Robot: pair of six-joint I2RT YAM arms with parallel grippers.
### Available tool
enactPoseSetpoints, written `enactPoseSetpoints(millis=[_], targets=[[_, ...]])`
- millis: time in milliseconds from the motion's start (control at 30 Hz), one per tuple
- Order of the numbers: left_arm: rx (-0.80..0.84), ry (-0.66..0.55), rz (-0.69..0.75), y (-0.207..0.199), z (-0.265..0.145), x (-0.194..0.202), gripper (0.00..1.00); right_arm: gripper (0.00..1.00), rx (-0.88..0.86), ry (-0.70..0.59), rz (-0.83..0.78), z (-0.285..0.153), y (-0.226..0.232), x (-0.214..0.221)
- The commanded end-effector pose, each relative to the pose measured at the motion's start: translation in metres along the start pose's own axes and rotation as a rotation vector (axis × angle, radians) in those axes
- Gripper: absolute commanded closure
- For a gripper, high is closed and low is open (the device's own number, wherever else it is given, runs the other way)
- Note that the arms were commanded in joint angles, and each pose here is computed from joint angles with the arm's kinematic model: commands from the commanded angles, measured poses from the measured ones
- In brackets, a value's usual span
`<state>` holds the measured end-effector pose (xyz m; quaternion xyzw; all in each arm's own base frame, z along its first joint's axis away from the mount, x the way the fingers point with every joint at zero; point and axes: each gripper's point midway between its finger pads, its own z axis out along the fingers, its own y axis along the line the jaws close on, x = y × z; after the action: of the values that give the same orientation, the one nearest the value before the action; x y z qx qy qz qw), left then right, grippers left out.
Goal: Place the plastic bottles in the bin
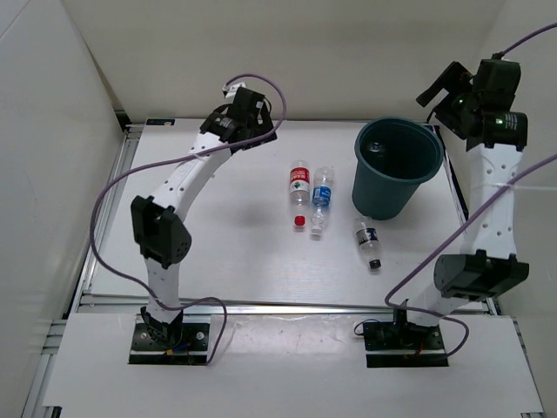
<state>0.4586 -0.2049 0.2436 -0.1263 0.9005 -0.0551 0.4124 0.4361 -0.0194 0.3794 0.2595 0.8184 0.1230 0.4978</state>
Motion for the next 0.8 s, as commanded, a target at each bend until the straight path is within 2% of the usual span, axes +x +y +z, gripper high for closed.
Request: enactPoseSetpoints(millis=[0, 33, 167, 333, 433, 533, 633, 767], targets=[[0.119, 0.062, -0.071, -0.037, 0.030, 0.002, 0.00, 0.00, -0.086, -0.039, 0.013, -0.036, 0.018, -0.009], [0.155, 0.108, -0.050, -0.047, 0.049, 0.017, 0.00, 0.00, -0.108, -0.037, 0.012, -0.039, 0.022, -0.010], [0.229, 0.131, 0.091, -0.072, 0.079, 0.041, 0.00, 0.00, -0.157, -0.015, -0.005, -0.051, 0.028, -0.002], [0.207, 0.127, 0.127, -0.069, 0.078, 0.046, 0.00, 0.00, -0.113, -0.017, -0.055, -0.083, 0.008, 0.019], [0.233, 0.137, 0.177, -0.069, 0.075, 0.051, 0.00, 0.00, -0.202, -0.010, -0.139, -0.099, 0.014, 0.034], [0.331, 0.183, 0.239, -0.076, 0.070, 0.058, 0.00, 0.00, -0.265, 0.020, -0.171, -0.112, 0.017, 0.051], [0.422, 0.231, 0.248, -0.084, 0.065, 0.066, 0.00, 0.00, -0.271, 0.093, -0.171, -0.120, 0.014, 0.068], [0.414, 0.209, 0.246, -0.085, 0.064, 0.059, 0.00, 0.00, -0.329, 0.226, -0.171, -0.134, 0.010, 0.108]])
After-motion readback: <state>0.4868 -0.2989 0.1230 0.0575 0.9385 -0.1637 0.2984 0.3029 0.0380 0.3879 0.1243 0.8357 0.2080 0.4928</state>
